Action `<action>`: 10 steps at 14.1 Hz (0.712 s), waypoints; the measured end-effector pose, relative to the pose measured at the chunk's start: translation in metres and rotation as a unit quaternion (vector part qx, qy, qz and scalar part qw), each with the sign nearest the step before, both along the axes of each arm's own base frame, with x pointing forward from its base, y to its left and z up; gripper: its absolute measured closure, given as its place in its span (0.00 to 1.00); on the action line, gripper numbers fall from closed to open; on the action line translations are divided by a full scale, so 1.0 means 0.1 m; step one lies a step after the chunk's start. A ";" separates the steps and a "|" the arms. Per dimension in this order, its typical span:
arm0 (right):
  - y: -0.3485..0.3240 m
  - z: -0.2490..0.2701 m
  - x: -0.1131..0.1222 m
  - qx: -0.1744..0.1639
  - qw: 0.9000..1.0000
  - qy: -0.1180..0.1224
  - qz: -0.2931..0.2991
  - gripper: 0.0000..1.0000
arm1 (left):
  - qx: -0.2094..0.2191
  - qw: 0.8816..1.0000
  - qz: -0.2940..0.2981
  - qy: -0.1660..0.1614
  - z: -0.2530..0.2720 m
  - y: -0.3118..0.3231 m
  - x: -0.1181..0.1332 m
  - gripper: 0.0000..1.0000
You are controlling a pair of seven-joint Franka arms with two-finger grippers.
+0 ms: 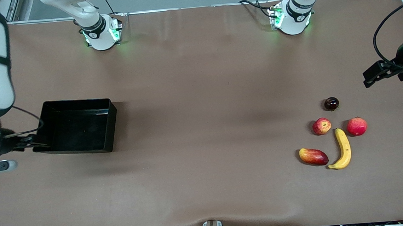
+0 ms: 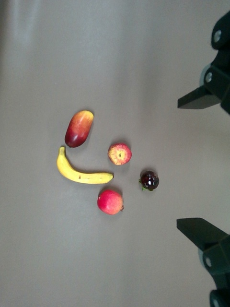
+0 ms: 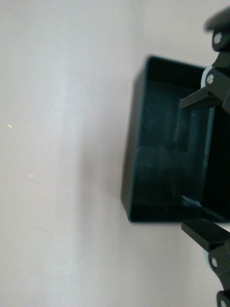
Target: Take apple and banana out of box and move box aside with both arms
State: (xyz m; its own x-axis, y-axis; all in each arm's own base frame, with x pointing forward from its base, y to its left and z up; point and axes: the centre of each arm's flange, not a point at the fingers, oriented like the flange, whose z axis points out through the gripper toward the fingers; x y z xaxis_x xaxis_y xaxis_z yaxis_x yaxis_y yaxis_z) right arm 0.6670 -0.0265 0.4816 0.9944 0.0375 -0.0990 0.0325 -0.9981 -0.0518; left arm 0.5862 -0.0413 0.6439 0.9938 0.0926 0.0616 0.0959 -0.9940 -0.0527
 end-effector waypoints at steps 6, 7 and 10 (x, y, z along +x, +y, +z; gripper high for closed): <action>-0.06 1.17 -0.64 0.018 1.000 -0.007 -0.024 0.00 | -0.003 1.000 0.001 0.015 0.15 -0.15 -0.30 0.00; -0.13 1.35 -0.79 0.022 0.999 -0.006 -0.028 0.00 | -0.009 1.000 0.002 0.018 0.16 -0.15 -0.33 0.00; -0.19 1.82 -1.18 0.025 0.999 -0.012 -0.026 0.00 | -0.018 1.000 -0.001 0.026 0.13 -0.14 -0.39 0.00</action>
State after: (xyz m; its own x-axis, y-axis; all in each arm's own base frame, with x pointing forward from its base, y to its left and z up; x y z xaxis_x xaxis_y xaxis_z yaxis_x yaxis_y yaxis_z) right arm 0.5490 -0.0458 0.6632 0.9973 -0.0098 -0.0734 -0.0173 -0.9946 -0.1019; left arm 0.5476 -0.0550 0.6569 0.9957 0.0926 0.0075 0.0928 -0.9954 -0.0219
